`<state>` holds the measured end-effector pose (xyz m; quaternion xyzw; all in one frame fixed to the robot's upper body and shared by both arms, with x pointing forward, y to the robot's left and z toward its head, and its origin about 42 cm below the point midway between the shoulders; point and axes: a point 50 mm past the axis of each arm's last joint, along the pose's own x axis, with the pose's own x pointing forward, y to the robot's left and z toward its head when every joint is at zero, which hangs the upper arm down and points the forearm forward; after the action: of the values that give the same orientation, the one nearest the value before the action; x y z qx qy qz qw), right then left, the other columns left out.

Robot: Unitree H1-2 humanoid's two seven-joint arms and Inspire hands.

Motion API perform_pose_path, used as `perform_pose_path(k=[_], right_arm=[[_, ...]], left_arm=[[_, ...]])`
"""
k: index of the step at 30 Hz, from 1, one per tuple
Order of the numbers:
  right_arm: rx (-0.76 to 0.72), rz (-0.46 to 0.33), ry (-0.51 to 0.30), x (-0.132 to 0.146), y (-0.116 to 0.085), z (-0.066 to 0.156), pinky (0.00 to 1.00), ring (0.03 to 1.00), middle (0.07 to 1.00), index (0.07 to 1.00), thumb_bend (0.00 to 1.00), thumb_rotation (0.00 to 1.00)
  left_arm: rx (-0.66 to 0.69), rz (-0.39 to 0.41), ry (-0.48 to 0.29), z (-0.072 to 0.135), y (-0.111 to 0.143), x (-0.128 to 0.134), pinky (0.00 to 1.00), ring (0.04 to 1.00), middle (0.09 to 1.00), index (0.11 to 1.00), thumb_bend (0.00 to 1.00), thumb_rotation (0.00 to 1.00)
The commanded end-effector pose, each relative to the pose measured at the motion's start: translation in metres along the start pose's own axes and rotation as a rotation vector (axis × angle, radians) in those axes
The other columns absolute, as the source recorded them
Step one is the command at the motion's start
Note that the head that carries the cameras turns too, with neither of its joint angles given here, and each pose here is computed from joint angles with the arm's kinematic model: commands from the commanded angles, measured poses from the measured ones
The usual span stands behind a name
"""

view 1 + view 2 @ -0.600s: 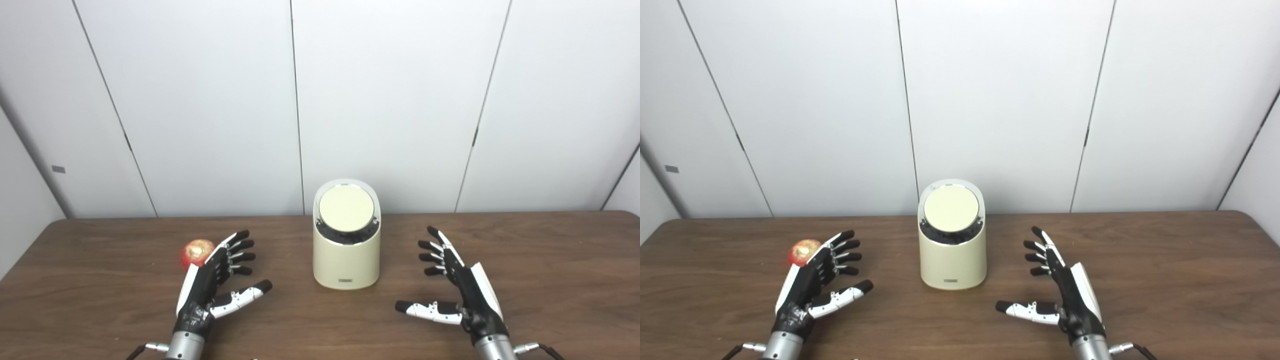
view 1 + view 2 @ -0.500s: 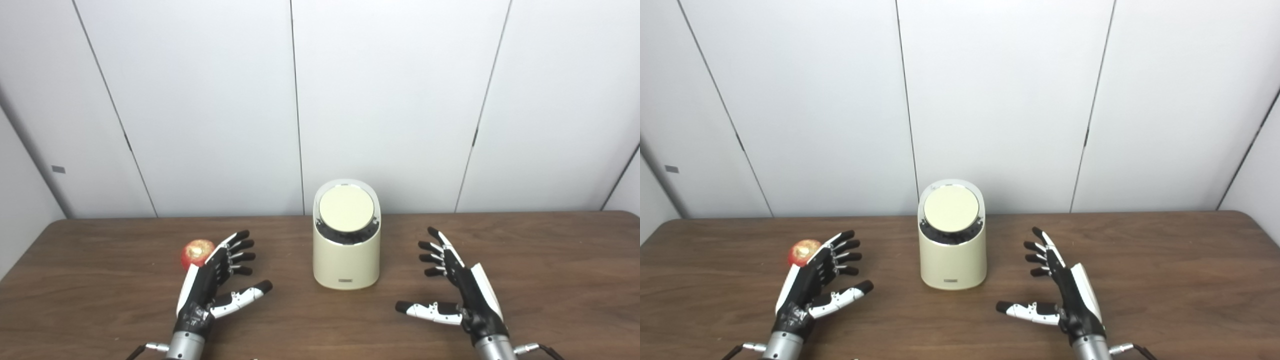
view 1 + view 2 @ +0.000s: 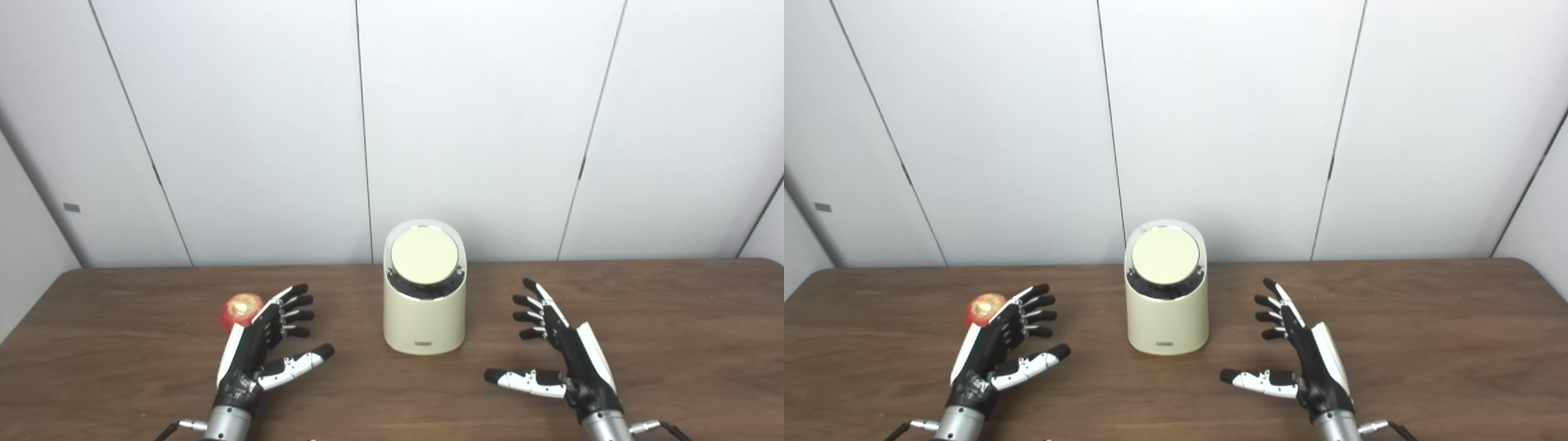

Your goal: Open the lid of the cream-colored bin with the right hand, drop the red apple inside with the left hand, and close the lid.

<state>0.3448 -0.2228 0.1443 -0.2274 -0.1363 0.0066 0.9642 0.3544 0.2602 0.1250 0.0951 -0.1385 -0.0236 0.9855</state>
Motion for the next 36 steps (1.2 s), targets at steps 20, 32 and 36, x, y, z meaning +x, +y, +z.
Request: perform_pose_path(k=[20, 32, 36], right_arm=[[-0.086, -0.066, -0.258, 0.085, -0.008, 0.115, 0.78, 0.878, 0.925, 0.909, 0.76, 0.27], [-0.296, -0.049, -0.293, 0.132, -0.026, 0.158, 0.66, 0.833, 0.907, 0.924, 0.75, 0.34], [-0.37, -0.033, -0.288, 0.142, -0.027, 0.17, 0.63, 0.801, 0.881, 0.91, 0.77, 0.28]], left_arm=[[-0.008, -0.005, -0.06, 0.008, -0.004, 0.008, 0.65, 0.741, 0.81, 0.846, 0.75, 0.12], [-0.013, -0.007, -0.057, 0.008, -0.008, 0.007, 0.65, 0.75, 0.811, 0.851, 0.74, 0.1], [-0.004, 0.004, -0.064, 0.009, -0.009, 0.007, 0.64, 0.732, 0.799, 0.836, 0.75, 0.12]])
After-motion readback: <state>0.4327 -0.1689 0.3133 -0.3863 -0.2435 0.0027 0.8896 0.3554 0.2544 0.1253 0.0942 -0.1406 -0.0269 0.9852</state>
